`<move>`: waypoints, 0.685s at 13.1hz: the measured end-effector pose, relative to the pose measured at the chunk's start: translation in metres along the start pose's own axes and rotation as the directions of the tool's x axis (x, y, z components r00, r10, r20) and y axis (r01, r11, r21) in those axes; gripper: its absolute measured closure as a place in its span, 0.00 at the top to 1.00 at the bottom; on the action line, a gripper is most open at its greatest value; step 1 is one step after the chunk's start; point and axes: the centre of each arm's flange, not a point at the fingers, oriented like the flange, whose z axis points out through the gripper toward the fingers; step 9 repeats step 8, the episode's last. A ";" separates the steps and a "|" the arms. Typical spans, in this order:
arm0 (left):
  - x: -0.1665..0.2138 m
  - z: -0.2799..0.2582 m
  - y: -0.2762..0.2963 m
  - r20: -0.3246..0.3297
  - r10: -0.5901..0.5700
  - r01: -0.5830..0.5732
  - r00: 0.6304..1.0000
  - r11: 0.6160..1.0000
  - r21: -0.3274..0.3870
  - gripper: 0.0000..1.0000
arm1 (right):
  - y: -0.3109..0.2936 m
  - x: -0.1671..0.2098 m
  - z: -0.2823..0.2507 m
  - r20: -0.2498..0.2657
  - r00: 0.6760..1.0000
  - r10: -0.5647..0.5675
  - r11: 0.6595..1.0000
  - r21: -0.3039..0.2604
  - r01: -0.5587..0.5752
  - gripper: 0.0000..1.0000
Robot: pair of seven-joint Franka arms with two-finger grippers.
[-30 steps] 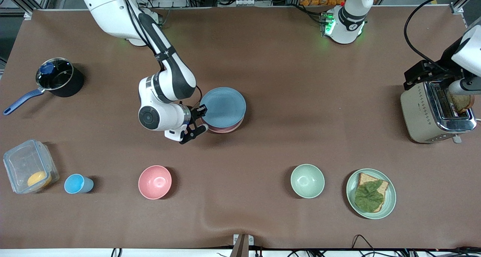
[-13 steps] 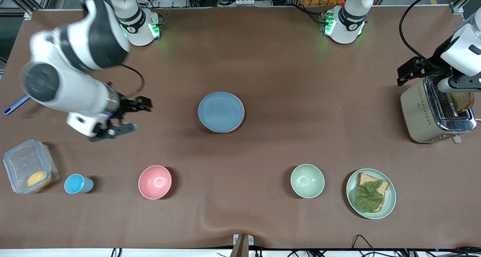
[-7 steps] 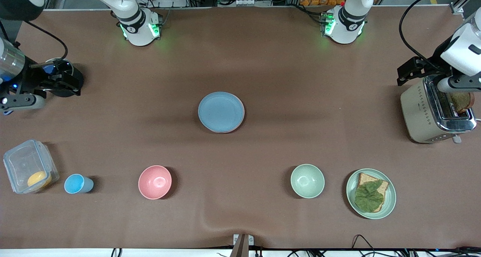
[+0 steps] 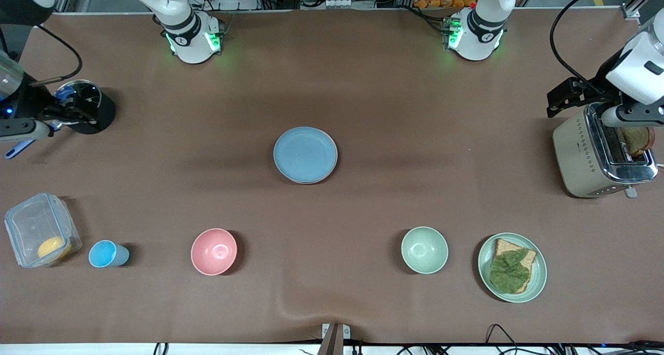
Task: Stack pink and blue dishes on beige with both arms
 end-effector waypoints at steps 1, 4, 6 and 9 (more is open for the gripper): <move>0.000 0.000 0.000 0.001 0.000 0.000 1.000 1.000 0.000 1.00 | 0.003 -0.001 0.001 0.001 1.000 0.000 1.000 0.003 0.000 1.00; -0.001 0.000 -0.001 0.004 -0.001 0.001 1.000 1.000 0.001 1.00 | 0.001 0.000 0.001 0.000 1.000 -0.003 1.000 0.005 0.003 1.00; -0.001 0.000 -0.001 0.005 -0.002 0.002 1.000 1.000 0.001 1.00 | 0.000 0.000 0.001 0.000 1.000 -0.004 1.000 0.006 0.004 1.00; -0.001 0.000 -0.001 0.008 -0.002 0.002 1.000 1.000 0.001 1.00 | 0.001 0.000 0.001 0.001 1.000 -0.003 1.000 0.006 0.003 1.00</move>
